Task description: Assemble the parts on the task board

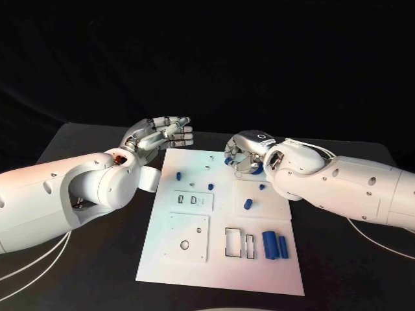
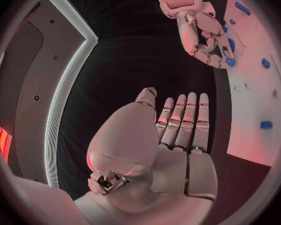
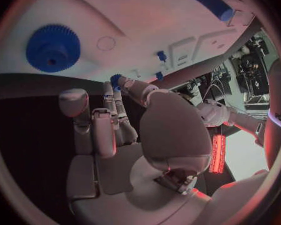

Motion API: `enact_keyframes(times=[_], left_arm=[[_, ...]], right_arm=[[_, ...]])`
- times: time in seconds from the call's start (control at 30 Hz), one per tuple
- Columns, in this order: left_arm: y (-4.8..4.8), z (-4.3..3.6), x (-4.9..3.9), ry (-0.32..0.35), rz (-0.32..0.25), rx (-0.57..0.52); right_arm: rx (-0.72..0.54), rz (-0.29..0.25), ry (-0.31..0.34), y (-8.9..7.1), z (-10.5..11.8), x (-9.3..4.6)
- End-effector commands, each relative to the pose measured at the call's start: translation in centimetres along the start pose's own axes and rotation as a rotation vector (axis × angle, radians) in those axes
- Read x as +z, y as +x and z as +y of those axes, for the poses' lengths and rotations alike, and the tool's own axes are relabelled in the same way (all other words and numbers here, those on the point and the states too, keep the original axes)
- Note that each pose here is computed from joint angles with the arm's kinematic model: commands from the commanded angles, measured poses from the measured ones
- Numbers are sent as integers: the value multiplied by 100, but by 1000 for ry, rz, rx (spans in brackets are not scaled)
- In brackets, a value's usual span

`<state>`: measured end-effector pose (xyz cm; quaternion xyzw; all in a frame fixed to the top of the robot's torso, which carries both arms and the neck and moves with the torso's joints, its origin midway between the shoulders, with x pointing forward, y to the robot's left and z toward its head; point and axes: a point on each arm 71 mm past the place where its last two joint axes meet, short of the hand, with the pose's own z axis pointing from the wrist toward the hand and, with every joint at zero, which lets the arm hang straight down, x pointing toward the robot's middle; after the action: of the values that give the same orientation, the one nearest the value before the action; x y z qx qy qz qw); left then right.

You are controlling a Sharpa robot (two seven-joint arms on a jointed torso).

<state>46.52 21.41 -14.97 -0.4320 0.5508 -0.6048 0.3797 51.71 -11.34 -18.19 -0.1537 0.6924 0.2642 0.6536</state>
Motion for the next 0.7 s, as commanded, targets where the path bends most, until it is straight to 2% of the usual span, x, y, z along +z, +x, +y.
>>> enact_keyframes(times=[0.03,0.2,0.47,0.7], left_arm=[[27,-21,-1,8,20,-8],[27,-31,-2,10,20,-8],[46,-48,12,15,27,-11],[53,-48,24,15,30,-11]], right_arm=[[-8,-60,14,-55,16,39],[-8,-73,9,-76,61,110],[3,-60,5,-38,121,209],[8,-61,5,-22,151,241]])
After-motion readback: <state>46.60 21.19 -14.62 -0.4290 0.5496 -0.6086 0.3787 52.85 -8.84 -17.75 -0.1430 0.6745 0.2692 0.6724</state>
